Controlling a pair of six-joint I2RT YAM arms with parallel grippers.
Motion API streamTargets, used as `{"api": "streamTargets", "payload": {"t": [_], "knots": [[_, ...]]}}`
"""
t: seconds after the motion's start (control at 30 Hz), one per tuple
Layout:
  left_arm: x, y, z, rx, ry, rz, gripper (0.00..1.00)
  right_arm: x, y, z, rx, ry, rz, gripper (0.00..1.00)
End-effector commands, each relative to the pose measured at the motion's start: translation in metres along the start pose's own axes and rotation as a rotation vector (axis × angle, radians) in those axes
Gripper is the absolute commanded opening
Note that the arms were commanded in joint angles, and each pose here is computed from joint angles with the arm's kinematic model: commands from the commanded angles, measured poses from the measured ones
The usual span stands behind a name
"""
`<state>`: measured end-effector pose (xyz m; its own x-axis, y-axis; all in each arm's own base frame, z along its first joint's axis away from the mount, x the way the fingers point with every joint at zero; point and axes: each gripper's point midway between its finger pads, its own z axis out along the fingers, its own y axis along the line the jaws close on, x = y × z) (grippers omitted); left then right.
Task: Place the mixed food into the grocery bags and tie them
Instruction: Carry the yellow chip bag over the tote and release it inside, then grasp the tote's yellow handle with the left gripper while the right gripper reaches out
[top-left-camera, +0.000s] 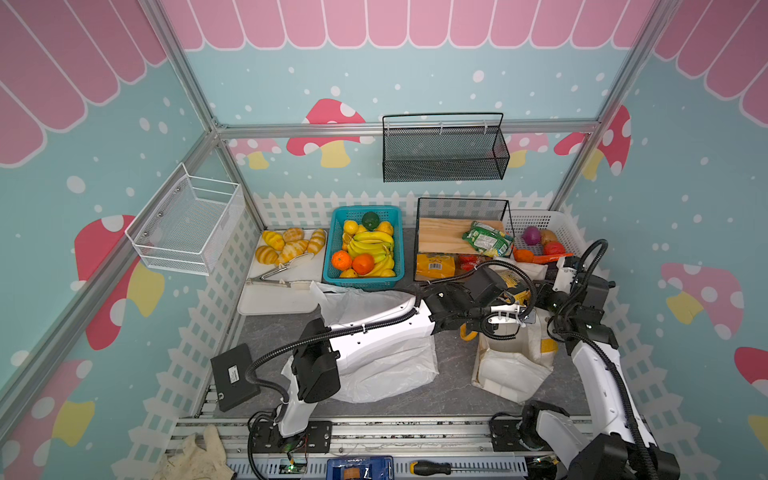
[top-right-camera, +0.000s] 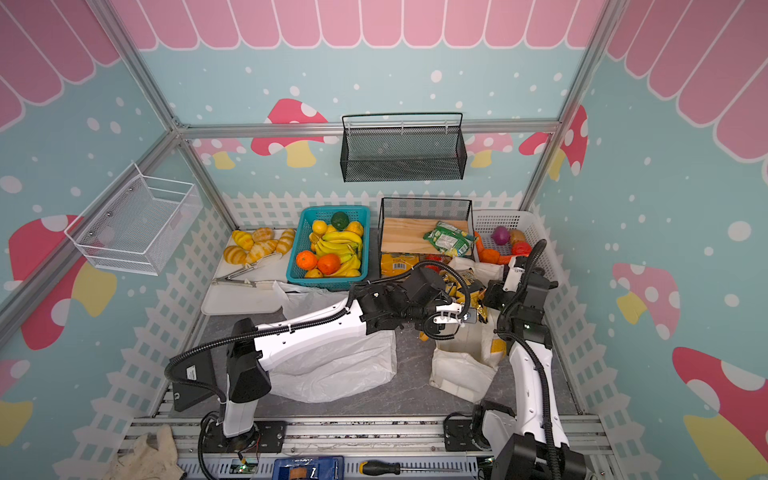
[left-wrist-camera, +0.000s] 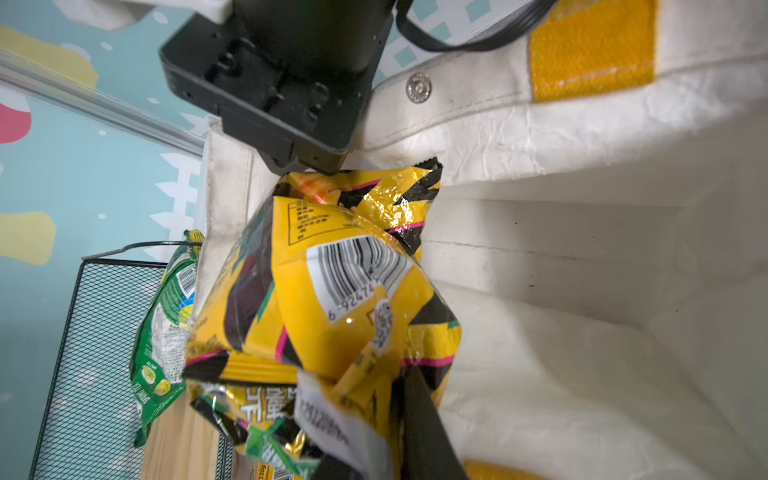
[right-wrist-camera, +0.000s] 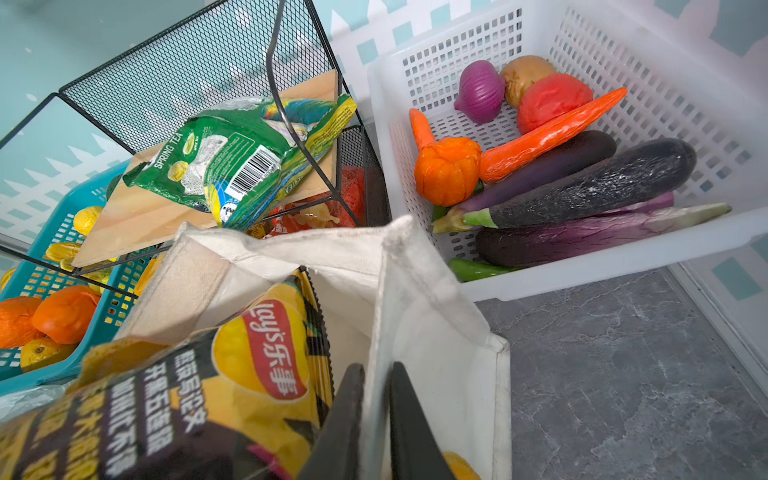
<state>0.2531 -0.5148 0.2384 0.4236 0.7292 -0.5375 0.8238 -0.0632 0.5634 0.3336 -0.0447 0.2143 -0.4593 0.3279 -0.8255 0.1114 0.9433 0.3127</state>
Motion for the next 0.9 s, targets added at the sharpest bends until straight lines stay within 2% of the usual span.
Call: {"api": "streamTargets", "payload": {"t": [0.0,0.13,0.23,0.3,0.47,0.6,0.77,0.87], "knots": [[0.008,0.004,0.005,-0.015,0.027,-0.034,0.3,-0.028,0.01,-0.007,-0.023,-0.075,-0.02,0.15],[-0.014,0.017,-0.026,-0.019,-0.063,-0.175,0.57,-0.028,0.013,-0.004,-0.045,-0.07,-0.013,0.15],[-0.024,0.02,-0.048,-0.009,-0.12,-0.301,0.69,-0.025,0.015,0.0,-0.063,-0.064,-0.003,0.14],[-0.015,0.026,-0.057,-0.034,-0.118,-0.412,0.76,-0.024,0.017,0.001,-0.074,-0.065,0.0,0.15],[0.037,0.038,-0.062,-0.095,-0.035,-0.786,0.8,-0.027,0.02,0.003,-0.082,-0.07,-0.007,0.14],[0.074,0.018,-0.053,-0.038,0.036,-1.026,0.8,-0.027,0.024,0.007,-0.101,-0.065,-0.002,0.14],[0.093,0.006,-0.027,0.044,0.068,-1.179,0.82,-0.025,0.029,0.011,-0.12,-0.068,-0.002,0.14],[0.084,0.009,-0.014,0.117,0.035,-1.219,0.78,-0.022,0.033,0.013,-0.135,-0.057,-0.006,0.14]]}}
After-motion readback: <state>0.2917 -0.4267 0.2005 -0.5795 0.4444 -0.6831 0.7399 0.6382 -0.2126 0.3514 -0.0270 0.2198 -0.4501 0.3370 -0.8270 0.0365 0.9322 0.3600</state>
